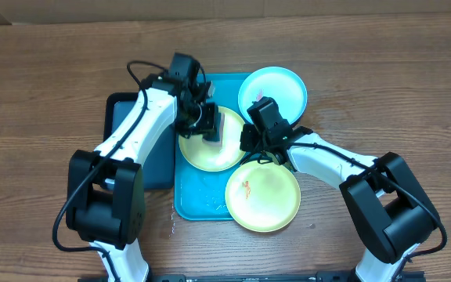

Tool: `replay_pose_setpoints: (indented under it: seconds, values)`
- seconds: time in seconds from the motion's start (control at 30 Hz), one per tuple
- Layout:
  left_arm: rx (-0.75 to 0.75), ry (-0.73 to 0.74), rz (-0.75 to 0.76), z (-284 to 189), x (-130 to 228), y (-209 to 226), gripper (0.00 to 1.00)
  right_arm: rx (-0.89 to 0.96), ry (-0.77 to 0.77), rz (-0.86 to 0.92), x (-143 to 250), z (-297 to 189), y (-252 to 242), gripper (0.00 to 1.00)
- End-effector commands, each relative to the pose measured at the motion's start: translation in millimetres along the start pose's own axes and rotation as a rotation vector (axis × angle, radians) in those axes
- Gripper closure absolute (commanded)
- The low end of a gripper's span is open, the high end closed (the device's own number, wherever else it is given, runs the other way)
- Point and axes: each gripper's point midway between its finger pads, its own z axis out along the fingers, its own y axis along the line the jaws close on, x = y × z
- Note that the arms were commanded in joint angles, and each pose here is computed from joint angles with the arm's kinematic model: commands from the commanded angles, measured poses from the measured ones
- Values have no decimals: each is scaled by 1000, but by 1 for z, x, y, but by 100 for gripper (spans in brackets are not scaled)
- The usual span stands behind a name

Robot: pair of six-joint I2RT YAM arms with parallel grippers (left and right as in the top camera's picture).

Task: Clean dirty plates on tray and stack at the side
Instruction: 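Scrub the upper yellow plate with the sponge in the left gripper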

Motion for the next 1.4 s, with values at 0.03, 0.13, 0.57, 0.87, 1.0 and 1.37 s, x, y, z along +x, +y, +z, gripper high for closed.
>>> replay_pose_setpoints:
  seconds: [0.03, 0.13, 0.57, 0.87, 1.0, 1.37]
  values:
    - [-115, -47, 29, -13, -7, 7, 96, -7, 5, -1, 3, 2, 2, 96]
    - [-201, -29, 24, -8, -1, 23, 96, -7, 5, -1, 3, 2, 2, 96]
    - [-340, 25, -34, 35, 30, 70, 96, -7, 6, -1, 3, 2, 2, 96]
    - [-57, 66, -34, 49, 37, 25, 96, -11, 7, -1, 3, 2, 3, 96]
    - [57, 40, -15, 50, 28, 4, 96, -10, 7, -1, 3, 2, 2, 96]
    - [-75, -38, 128, -9, -2, 6, 96, -12, 4, -1, 3, 2, 3, 96]
